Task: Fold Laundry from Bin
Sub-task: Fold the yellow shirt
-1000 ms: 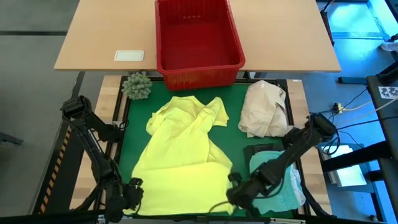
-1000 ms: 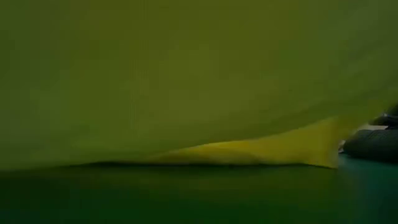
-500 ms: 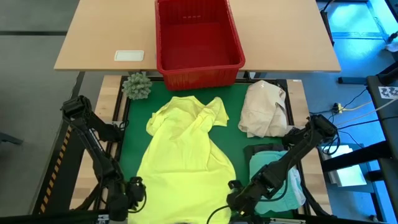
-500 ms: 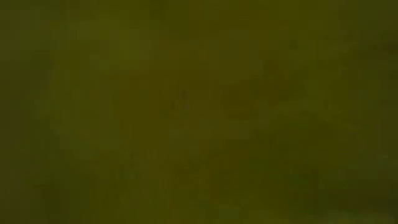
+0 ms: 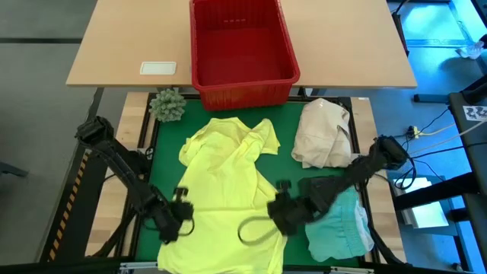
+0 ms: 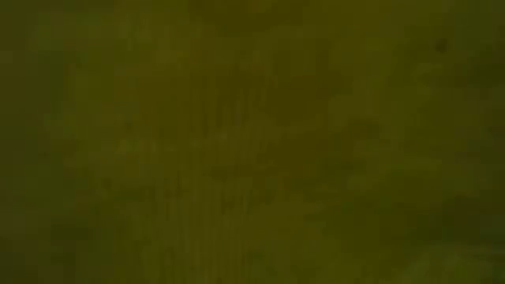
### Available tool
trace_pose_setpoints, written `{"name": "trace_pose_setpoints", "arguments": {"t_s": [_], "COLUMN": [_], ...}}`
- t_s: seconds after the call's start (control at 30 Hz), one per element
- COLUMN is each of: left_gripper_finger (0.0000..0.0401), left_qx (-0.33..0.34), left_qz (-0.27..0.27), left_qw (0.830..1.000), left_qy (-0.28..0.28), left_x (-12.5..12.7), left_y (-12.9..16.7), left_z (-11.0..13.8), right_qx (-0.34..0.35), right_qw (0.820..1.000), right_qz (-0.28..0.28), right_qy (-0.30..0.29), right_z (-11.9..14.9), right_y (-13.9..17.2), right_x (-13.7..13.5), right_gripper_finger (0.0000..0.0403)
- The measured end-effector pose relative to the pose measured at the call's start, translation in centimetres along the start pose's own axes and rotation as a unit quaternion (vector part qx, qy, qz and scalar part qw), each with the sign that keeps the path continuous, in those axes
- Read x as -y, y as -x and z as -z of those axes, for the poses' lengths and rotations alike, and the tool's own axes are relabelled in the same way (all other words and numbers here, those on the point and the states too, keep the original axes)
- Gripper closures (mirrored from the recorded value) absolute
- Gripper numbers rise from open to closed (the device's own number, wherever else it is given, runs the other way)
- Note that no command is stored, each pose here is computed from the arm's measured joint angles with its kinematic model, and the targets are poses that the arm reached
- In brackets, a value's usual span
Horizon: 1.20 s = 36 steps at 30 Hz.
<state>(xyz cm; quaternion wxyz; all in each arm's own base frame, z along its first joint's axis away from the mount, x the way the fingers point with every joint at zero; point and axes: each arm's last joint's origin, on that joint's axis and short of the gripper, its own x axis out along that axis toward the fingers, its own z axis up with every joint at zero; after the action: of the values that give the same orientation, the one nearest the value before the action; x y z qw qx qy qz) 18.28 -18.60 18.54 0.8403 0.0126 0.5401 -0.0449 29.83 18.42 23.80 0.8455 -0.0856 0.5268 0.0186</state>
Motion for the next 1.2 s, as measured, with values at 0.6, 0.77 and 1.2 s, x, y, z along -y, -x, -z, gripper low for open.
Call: {"name": "trace_pose_setpoints", "arguments": {"t_s": [0.6, 0.77, 1.2], "left_gripper_finger": [0.0337, 0.0337, 0.0337], "left_qx": [-0.02, 0.002, -0.084], "left_qz": [-0.191, -0.203, -0.27], "left_qw": [0.981, 0.978, 0.955], "left_qy": [0.015, 0.049, 0.083], "left_x": [-14.4, -16.3, -17.6], "left_y": [-4.8, -5.2, -4.7], "left_z": [-2.0, -2.2, -0.3], "right_qx": [0.009, 0.025, -0.073], "right_qw": [0.996, 0.996, 0.99], "right_qz": [-0.004, -0.029, -0.008], "right_qy": [-0.091, -0.081, -0.124], "right_z": [2.3, 2.0, 3.9], "right_y": [-9.7, -11.1, -12.8], "right_x": [13.2, 13.3, 13.0], "right_gripper_finger": [0.0384, 0.0399, 0.0401]}}
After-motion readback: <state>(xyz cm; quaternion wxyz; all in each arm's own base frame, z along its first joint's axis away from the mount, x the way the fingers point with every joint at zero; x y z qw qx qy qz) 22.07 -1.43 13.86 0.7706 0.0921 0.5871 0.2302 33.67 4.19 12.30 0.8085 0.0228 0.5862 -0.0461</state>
